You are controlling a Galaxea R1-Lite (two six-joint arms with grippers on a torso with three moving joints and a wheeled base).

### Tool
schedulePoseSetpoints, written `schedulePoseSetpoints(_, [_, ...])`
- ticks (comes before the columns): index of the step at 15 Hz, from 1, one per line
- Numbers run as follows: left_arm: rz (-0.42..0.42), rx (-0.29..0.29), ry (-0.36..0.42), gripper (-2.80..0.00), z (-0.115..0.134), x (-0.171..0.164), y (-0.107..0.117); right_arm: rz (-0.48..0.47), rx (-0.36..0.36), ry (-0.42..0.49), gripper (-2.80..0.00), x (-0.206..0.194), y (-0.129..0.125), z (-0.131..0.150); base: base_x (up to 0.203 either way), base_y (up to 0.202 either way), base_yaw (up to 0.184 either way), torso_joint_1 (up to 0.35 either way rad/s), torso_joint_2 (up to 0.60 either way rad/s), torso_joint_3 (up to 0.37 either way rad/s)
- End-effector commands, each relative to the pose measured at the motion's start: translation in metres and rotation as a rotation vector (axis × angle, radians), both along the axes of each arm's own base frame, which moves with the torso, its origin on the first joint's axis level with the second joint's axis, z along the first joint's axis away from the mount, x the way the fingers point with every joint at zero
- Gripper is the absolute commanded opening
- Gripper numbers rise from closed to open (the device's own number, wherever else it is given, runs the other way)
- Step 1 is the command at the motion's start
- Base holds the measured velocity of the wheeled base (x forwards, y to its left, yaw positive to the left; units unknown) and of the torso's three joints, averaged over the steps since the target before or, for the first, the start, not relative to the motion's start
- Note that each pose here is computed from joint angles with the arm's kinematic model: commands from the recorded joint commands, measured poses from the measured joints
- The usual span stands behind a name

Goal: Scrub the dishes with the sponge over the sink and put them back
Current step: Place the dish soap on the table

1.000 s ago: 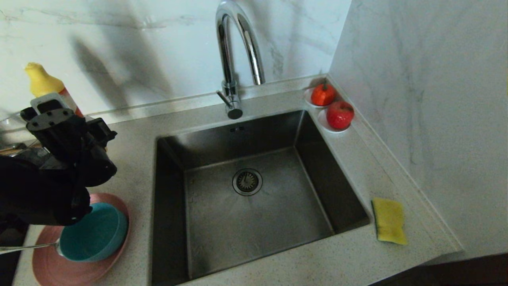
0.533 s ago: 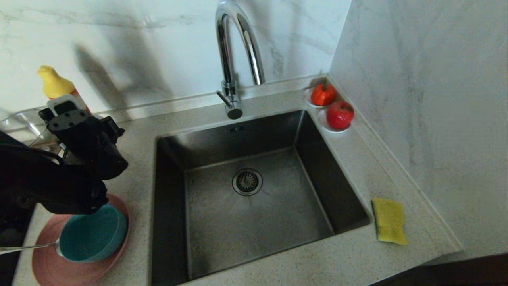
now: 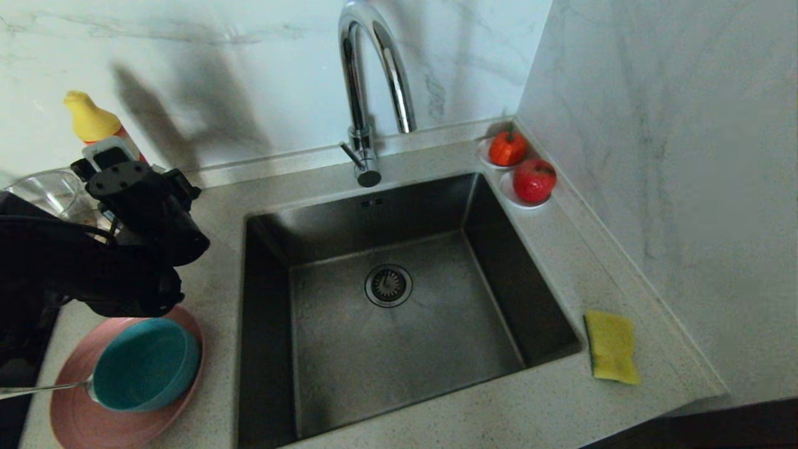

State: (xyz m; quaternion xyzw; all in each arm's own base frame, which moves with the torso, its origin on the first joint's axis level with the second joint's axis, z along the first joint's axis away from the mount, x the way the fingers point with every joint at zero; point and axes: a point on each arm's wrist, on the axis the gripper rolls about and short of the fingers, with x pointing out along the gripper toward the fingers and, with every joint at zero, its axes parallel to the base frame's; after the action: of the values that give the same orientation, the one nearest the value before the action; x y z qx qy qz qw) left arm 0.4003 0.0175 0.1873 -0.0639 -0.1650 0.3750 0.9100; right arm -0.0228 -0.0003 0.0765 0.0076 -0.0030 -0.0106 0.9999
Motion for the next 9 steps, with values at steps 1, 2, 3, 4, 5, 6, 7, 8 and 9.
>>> schedulePoseSetpoints(1, [0.003,-0.002,0.006,-2.80,-0.008,0.007,0.000,0.000,0.000,0.000,-2.80,0.000,0.000,0.000,0.000,0.000,0.000,0.000,0.00,0.000])
schedulePoseSetpoints(2, [0.003,-0.002,0.002,-2.80,-0.008,0.008,0.000,0.000,0.000,0.000,-2.80,0.000,0.000,0.000,0.000,0.000,0.000,0.000,0.00,0.000])
schedulePoseSetpoints(3, [0.003,-0.002,-0.008,-2.80,-0.005,0.009,0.000,0.000,0.000,0.000,-2.80,0.000,0.000,0.000,0.000,0.000,0.000,0.000,0.00,0.000])
schedulePoseSetpoints(4, [0.003,-0.001,-0.015,-2.80,-0.004,0.011,0.000,0.000,0.000,0.000,-2.80,0.000,0.000,0.000,0.000,0.000,0.000,0.000,0.00,0.000])
schedulePoseSetpoints(5, [0.003,-0.001,-0.018,-2.80,-0.003,0.012,0.000,0.000,0.000,0.000,-2.80,0.000,0.000,0.000,0.000,0.000,0.000,0.000,0.00,0.000])
schedulePoseSetpoints(6, [0.004,0.000,-0.020,-2.80,-0.004,0.013,0.001,0.000,0.000,0.000,-2.80,0.000,0.000,0.000,0.000,0.000,0.000,0.000,0.00,0.000])
schedulePoseSetpoints(7, [0.004,-0.001,-0.025,-2.80,-0.004,0.016,0.001,0.000,0.000,0.000,-2.80,0.000,0.000,0.000,0.000,0.000,0.000,0.000,0.00,0.000])
schedulePoseSetpoints(8, [0.005,0.000,-0.026,-2.80,-0.004,0.018,0.001,0.000,0.000,0.000,-2.80,0.000,0.000,0.000,0.000,0.000,0.000,0.000,0.00,0.000])
schedulePoseSetpoints(9, [0.005,0.000,-0.022,-2.80,-0.006,0.020,0.001,0.000,0.000,0.000,-2.80,0.000,0.000,0.000,0.000,0.000,0.000,0.000,0.00,0.000])
